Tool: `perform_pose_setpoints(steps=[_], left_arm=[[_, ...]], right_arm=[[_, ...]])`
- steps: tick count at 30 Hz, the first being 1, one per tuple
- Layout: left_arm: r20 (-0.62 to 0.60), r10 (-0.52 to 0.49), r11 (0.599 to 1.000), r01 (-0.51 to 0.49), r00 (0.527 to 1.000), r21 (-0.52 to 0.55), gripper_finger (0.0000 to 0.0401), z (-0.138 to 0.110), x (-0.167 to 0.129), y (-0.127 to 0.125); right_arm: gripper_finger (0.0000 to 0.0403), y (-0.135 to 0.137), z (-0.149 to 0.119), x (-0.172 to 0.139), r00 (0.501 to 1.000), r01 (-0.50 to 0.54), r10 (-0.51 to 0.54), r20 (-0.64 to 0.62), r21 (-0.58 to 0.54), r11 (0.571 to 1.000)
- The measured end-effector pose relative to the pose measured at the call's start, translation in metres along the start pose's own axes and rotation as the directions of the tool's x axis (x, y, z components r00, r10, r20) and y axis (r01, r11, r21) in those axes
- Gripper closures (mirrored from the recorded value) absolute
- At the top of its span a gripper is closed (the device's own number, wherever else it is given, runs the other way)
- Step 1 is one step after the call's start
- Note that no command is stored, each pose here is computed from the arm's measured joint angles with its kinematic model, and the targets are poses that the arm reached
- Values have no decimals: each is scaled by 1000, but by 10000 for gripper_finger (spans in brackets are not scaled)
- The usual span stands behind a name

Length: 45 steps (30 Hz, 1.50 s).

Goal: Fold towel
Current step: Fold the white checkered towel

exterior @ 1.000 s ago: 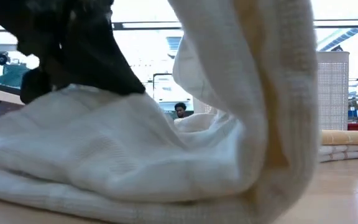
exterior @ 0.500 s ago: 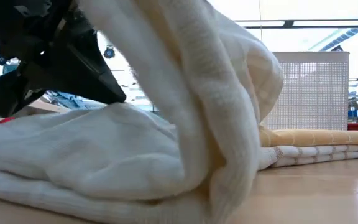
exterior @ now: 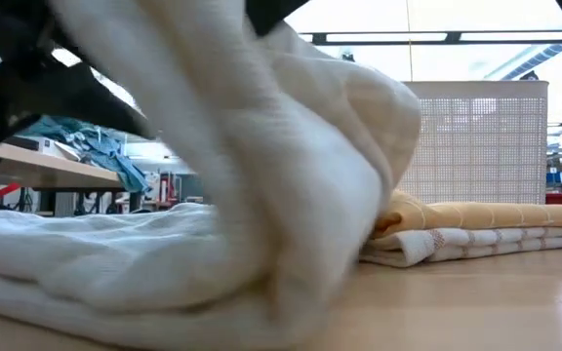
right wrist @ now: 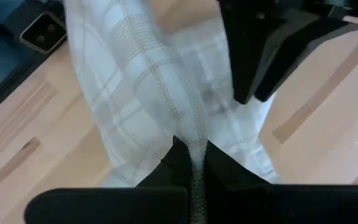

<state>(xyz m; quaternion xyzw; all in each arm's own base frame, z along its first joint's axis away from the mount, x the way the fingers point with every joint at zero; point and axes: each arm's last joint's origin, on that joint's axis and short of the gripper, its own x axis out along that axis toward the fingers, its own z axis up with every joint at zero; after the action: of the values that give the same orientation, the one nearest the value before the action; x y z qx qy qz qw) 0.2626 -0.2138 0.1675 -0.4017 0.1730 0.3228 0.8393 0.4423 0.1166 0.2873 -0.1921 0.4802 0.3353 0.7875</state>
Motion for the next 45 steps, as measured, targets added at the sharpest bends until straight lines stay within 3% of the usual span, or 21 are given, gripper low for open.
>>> perform_pose_setpoints(steps=[7,14,24,27,31,37,42,45], left_arm=[[32,-56,998,56,998,-11,320,7,-29,-2],[78,-133,991,135,988,-14,343,8,-53,-6],[75,-151,988,148,986,41,364,10,-60,-11],[45,-114,993,112,992,38,364,9,-50,-6],[-73,13,999,-11,997,36,364,5,-24,7],[-241,235,972,-226,942,66,364,-1,21,24],[-228,299,954,-285,927,96,364,0,28,31],[-220,320,947,-301,922,116,364,5,16,32]], right_arm=[[401,-22,-2,3,996,57,-57,67,1,998],[401,-56,-24,45,999,41,-41,-5,62,997],[391,-93,-38,59,991,114,-119,68,83,990],[365,-92,-38,60,990,119,-123,65,62,991],[314,-93,-37,58,985,164,-167,40,64,984],[247,-96,-40,52,941,334,-327,-81,93,938],[226,-90,-44,34,947,312,-296,-124,137,940],[229,-88,-53,24,970,222,-196,-146,194,955]])
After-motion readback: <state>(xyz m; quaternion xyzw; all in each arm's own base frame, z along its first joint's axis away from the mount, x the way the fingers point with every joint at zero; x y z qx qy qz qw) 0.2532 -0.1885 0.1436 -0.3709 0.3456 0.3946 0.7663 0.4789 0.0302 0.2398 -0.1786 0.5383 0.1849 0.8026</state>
